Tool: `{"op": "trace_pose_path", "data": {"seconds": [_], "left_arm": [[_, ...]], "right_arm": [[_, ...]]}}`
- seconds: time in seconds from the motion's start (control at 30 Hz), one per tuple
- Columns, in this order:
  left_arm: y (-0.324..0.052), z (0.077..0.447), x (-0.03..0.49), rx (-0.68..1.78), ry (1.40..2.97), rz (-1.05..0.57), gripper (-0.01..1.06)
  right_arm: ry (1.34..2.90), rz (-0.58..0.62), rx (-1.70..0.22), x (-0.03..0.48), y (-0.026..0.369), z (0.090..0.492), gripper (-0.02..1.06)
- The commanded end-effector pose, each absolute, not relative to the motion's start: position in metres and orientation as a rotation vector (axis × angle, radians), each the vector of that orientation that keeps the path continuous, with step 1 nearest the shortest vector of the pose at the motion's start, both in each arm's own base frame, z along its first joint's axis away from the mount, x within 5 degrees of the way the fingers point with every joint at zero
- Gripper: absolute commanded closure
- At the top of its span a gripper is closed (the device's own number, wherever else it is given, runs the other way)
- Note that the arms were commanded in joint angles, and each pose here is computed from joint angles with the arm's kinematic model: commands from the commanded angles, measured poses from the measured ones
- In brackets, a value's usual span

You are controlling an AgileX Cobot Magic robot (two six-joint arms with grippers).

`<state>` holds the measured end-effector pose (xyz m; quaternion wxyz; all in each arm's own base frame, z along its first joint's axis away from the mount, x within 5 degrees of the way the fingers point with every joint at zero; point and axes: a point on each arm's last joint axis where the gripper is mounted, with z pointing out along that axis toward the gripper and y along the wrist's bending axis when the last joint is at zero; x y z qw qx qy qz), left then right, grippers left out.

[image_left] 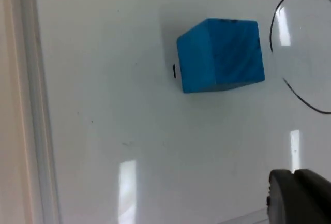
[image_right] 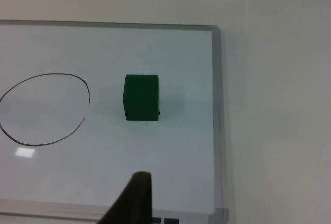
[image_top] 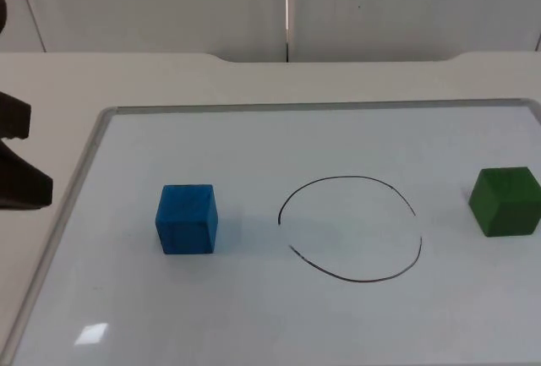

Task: Push the two cubes into the marked area.

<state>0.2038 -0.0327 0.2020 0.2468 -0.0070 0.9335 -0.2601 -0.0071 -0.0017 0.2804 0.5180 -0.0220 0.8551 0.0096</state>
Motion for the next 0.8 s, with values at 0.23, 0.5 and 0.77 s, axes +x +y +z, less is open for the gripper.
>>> {"op": "trace_pose_path", "data": {"seconds": [0.23, 0.5, 0.77], "left_arm": [[-0.039, 0.182, 0.234, -0.023, 2.567, -0.722, 1.05], [-0.063, 0.172, 0.261, 0.029, 2.571, -0.608, 1.05], [-0.064, 0.147, 0.276, -0.045, 2.610, -0.488, 1.05]], "right_arm": [[2.047, 0.018, -0.043, -0.007, -0.002, 0.280, -0.01], [2.047, 0.018, -0.043, -0.007, -0.002, 0.280, -0.01], [2.047, 0.018, -0.043, -0.007, -0.002, 0.280, -0.01]]}}
